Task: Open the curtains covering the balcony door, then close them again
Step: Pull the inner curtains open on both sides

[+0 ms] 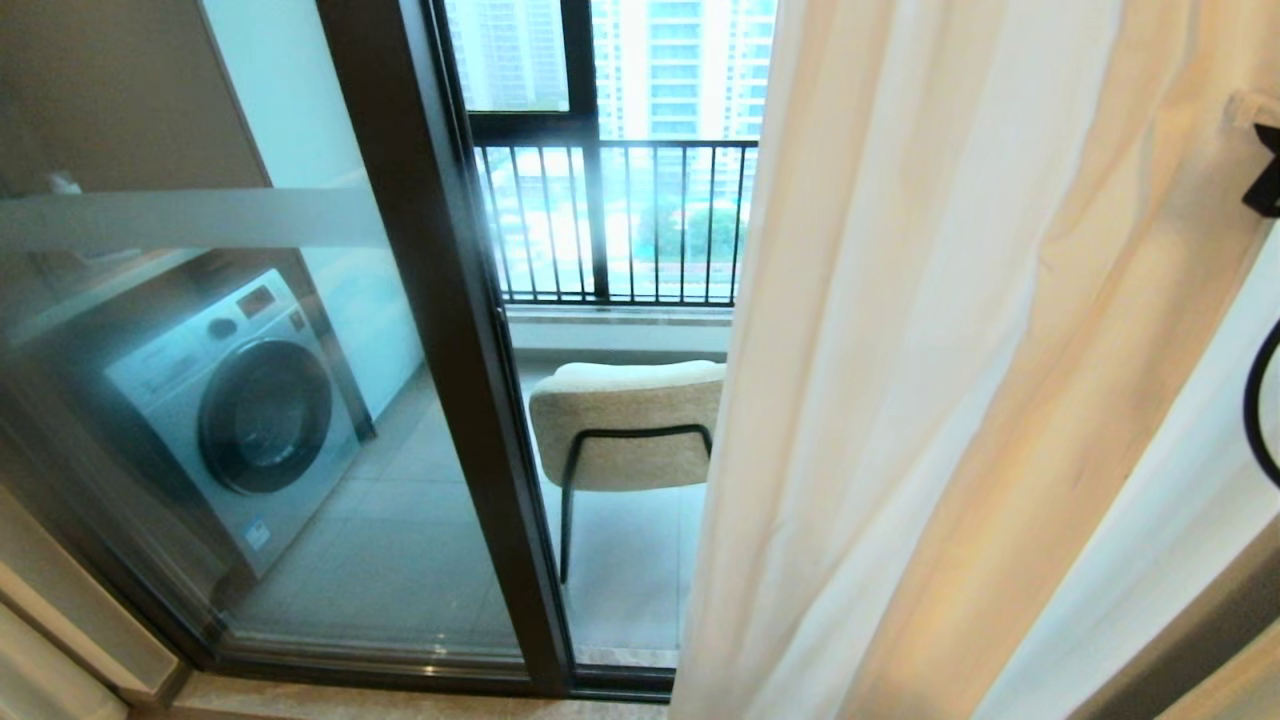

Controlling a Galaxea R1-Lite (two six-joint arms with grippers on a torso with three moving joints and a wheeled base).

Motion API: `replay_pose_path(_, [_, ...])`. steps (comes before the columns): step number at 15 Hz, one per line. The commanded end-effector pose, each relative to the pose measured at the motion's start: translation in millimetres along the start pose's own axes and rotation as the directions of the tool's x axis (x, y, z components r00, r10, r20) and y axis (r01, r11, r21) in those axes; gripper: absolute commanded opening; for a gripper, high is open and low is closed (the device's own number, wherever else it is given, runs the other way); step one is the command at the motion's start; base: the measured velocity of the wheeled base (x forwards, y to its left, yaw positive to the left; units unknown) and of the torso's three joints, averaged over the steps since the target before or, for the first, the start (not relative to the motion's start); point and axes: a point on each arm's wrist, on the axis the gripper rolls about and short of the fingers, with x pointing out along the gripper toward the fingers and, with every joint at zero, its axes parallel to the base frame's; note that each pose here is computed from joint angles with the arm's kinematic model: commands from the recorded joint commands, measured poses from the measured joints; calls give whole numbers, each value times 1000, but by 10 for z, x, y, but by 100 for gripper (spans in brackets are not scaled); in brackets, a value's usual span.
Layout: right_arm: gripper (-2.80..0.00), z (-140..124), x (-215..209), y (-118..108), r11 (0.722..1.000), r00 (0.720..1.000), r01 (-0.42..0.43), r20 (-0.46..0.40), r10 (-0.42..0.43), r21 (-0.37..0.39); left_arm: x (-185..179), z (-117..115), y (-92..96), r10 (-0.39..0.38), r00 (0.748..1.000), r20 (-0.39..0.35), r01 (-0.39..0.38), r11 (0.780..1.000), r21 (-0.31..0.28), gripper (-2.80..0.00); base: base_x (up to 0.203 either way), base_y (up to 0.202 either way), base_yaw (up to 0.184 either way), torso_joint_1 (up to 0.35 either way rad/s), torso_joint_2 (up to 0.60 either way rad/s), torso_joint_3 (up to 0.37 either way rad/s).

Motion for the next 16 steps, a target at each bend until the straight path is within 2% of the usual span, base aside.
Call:
replay_pose_path(1, [-280,0,5,2,1000,1000,0,2,0,0,0,1,0,1,1000,1,-1,1000,0,-280,0,-190,2,4,2,0])
replay_pose_path(16, [-280,12,-5,1,1000,1000,0,7,0,-5,0,1,0,1,1000,1,-1,1000,0,-280,0,-191,1,3,3,2])
